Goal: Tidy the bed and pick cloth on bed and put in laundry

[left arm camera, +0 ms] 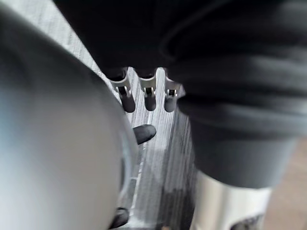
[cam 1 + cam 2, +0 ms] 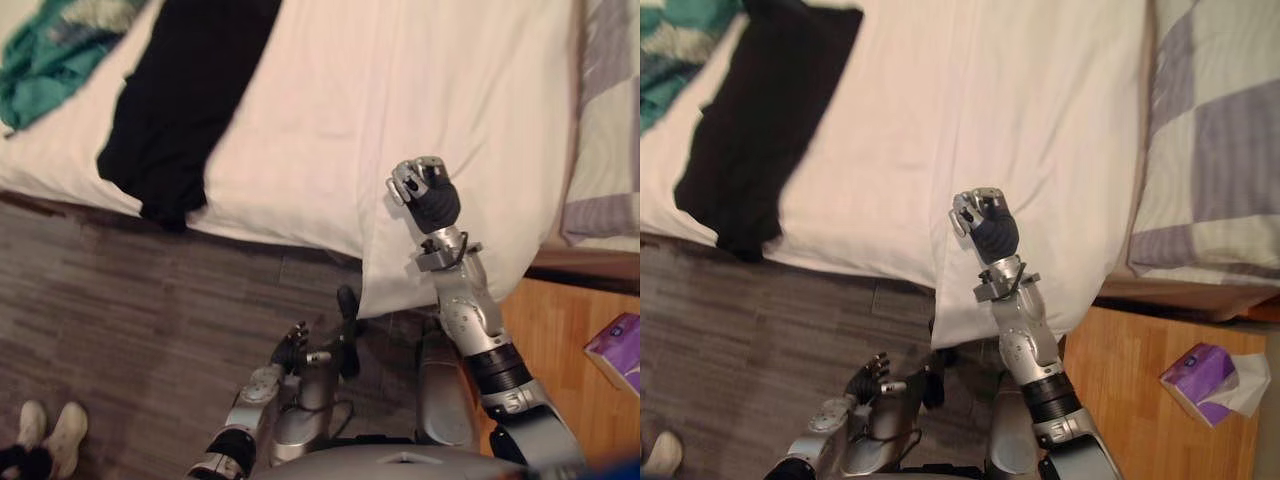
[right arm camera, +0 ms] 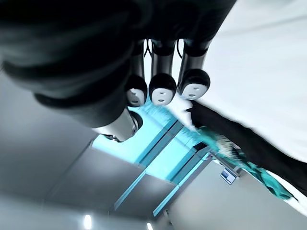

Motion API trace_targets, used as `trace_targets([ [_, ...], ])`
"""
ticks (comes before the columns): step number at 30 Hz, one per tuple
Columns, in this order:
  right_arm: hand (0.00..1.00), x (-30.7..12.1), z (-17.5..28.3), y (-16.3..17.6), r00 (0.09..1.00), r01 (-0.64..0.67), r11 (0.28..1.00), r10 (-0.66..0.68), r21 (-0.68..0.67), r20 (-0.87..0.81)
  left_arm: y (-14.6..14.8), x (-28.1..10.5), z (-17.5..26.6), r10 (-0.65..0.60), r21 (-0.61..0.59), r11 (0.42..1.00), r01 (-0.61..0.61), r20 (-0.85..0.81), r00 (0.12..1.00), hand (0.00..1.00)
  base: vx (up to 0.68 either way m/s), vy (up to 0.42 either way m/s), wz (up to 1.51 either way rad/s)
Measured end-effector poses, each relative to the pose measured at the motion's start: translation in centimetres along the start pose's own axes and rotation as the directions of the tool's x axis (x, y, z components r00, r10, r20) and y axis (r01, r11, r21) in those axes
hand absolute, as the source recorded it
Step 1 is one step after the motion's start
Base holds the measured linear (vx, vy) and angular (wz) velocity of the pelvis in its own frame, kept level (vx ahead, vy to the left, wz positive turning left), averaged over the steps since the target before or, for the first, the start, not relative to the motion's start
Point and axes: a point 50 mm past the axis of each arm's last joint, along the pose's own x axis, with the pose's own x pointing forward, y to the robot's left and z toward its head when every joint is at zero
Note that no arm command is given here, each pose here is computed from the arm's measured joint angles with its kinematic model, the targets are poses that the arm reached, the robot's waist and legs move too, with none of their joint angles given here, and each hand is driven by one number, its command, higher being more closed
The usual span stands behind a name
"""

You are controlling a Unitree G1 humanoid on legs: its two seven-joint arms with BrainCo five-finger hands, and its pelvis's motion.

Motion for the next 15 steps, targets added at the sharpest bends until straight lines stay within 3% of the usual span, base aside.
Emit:
trace_targets([
  [4, 1.0, -1.3, -1.1, -0.9, 0.999, 0.045, 0.998, -0.044, 0.045, -0.025, -1.1, 0.7, 1.5, 0.014, -0.072, 0.997, -0.009, 0.07, 0.997, 0.0, -0.02, -0.06, -0.16],
  [10, 1.0, -4.6, -4.5, -1.6, 0.987, 0.029, 0.992, -0.009, 0.122, -0.16, -3.9, 1.5, 2.5, 0.03, -0.235, 0.972, -0.003, 0.109, 0.994, 0.0, 0.04, -0.056, -0.11],
  [15, 1.0, -12.2, -8.4, -3.6, 0.894, 0.213, 0.968, -0.139, 0.132, -0.425, -4.6, 1.6, 2.5, 0.023, -0.271, 0.962, 0.006, 0.103, 0.994, 0.0, 0.08, -0.016, -0.03],
])
